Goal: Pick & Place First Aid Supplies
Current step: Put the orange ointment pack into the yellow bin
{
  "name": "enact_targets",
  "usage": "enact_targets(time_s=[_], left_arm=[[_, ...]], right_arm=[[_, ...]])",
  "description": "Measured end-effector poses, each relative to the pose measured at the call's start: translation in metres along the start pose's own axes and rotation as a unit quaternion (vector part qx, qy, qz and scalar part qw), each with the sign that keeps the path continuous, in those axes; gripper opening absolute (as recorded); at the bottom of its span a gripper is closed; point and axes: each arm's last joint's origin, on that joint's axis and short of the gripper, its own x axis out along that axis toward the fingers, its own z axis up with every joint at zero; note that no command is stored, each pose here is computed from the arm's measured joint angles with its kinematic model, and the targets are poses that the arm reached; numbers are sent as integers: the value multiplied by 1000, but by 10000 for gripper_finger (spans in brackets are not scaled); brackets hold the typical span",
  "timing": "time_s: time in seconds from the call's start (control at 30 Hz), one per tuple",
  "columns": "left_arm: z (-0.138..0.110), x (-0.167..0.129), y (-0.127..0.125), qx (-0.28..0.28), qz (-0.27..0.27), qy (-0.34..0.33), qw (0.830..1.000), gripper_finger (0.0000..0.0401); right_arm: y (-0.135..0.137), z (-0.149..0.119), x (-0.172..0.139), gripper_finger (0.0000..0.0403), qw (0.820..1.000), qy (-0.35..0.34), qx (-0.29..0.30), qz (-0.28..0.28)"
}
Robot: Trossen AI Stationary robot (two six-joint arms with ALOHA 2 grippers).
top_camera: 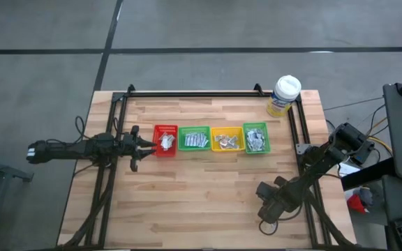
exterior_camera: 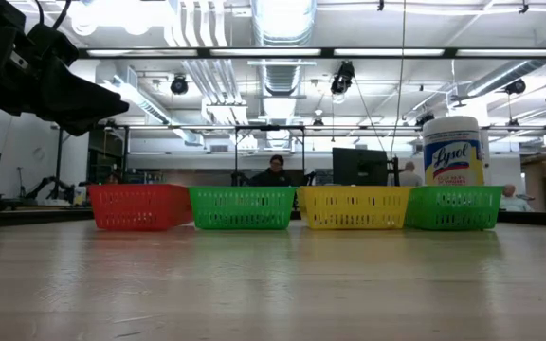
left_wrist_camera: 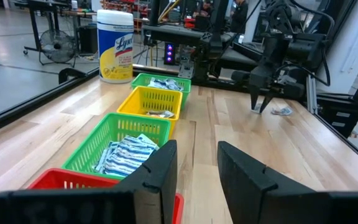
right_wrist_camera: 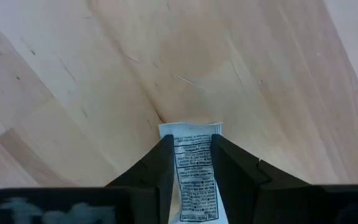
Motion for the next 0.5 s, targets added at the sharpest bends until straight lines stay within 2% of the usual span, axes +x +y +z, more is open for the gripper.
enact_targets(time_s=[0.5], left_arm=[[0,0,0,0,0,0,1000,113]], right_arm=[[3,1,-2,12,1000,-2,5,9]])
